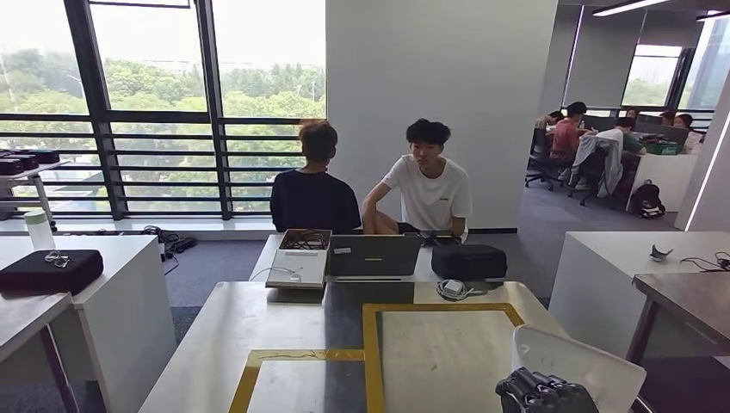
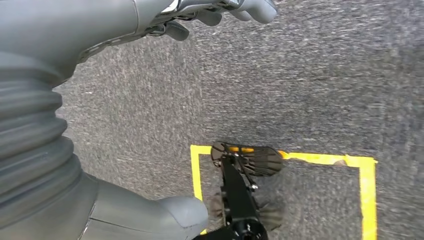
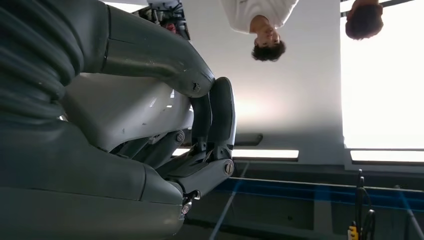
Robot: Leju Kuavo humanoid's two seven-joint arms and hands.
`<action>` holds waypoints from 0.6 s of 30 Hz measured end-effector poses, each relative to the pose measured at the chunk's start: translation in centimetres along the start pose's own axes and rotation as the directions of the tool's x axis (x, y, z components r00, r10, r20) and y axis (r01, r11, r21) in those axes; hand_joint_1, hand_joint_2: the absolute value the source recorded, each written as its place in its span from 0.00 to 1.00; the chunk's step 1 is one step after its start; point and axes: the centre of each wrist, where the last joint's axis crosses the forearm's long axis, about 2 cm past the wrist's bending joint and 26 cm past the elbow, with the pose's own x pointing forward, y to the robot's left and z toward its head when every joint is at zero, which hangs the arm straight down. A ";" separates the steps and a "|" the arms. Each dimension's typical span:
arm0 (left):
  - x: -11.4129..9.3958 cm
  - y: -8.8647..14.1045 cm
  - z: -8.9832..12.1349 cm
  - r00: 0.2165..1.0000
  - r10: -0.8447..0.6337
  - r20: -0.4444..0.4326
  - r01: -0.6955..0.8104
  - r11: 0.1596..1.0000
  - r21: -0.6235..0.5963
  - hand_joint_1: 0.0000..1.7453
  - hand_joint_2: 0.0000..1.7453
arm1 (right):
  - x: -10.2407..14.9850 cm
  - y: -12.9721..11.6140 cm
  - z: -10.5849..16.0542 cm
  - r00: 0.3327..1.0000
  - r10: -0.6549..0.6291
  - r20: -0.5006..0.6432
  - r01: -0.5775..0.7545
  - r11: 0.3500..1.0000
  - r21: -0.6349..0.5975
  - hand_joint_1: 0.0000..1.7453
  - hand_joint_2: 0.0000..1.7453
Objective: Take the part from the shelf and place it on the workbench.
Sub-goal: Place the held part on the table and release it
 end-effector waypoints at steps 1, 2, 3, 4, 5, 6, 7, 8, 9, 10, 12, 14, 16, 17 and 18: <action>0.0 -0.1 0.0 1.000 0.000 0.000 0.000 1.000 -0.001 0.00 1.00 | 0.0 0.0 0.0 1.000 0.000 0.000 0.000 1.000 0.001 1.00 1.00; 0.0 -0.2 0.0 1.000 -0.001 0.000 0.001 1.000 -0.001 0.00 1.00 | 0.0 0.0 0.0 1.000 0.000 0.000 0.000 1.000 0.002 1.00 1.00; 0.0 -0.2 0.0 1.000 -0.002 -0.001 0.002 1.000 -0.002 0.00 1.00 | 0.0 0.0 0.0 1.000 0.000 -0.001 0.000 1.000 0.005 1.00 1.00; 0.0 -0.2 -0.1 1.000 -0.003 -0.002 0.003 1.000 -0.002 0.00 1.00 | 0.0 0.0 0.0 1.000 0.000 -0.003 0.000 1.000 0.007 1.00 1.00; 0.1 -0.3 -0.1 1.000 -0.004 -0.002 0.004 1.000 -0.003 0.00 1.00 | 0.0 0.0 0.0 1.000 0.000 -0.004 0.000 1.000 0.010 1.00 1.00; 0.1 -0.3 -0.1 1.000 -0.005 -0.001 0.005 1.000 -0.003 0.00 1.00 | 0.0 0.0 0.0 1.000 0.000 -0.005 0.000 1.000 0.011 1.00 1.00; 0.2 -0.3 -0.1 1.000 -0.006 0.000 0.006 1.000 -0.004 0.00 1.00 | 0.0 -0.1 0.0 1.000 0.000 -0.004 0.000 1.000 0.010 1.00 1.00; 0.3 -0.3 -0.2 1.000 -0.006 0.002 0.006 1.000 -0.004 0.00 1.00 | 0.0 -0.1 0.0 1.000 0.001 -0.004 -0.001 1.000 0.009 1.00 1.00; 0.3 -0.3 -0.2 1.000 -0.006 0.003 0.006 1.000 -0.004 0.00 1.00 | 0.1 -0.1 0.0 1.000 0.001 -0.003 -0.001 1.000 0.008 1.00 1.00; 0.3 -0.3 -0.2 1.000 -0.007 0.003 0.007 1.000 -0.004 0.00 1.00 | 0.1 -0.1 0.0 1.000 0.001 -0.002 -0.001 1.000 0.008 1.00 1.00; 0.2 -0.3 -0.2 1.000 -0.007 0.000 0.007 1.000 -0.004 0.00 1.00 | 0.2 0.0 0.1 1.000 0.001 -0.001 -0.001 1.000 0.015 1.00 1.00; 0.1 -0.3 -0.1 1.000 -0.009 -0.003 0.009 1.000 -0.004 0.00 1.00 | 0.2 0.1 0.2 1.000 0.003 0.000 -0.003 1.000 0.024 1.00 1.00; 0.1 -0.3 -0.1 1.000 -0.011 -0.005 0.011 1.000 -0.003 0.00 1.00 | 0.3 0.1 0.3 1.000 0.005 0.001 -0.005 1.000 0.031 1.00 1.00; 0.2 -0.3 -0.1 1.000 -0.012 -0.004 0.012 1.000 -0.003 0.00 1.00 | 0.3 0.1 0.3 1.000 0.006 0.002 -0.006 0.999 0.032 1.00 1.00; 0.2 -0.3 -0.1 1.000 -0.012 -0.004 0.012 1.000 -0.003 0.00 1.00 | 0.2 0.1 0.2 1.000 0.006 0.003 -0.006 0.999 0.032 1.00 1.00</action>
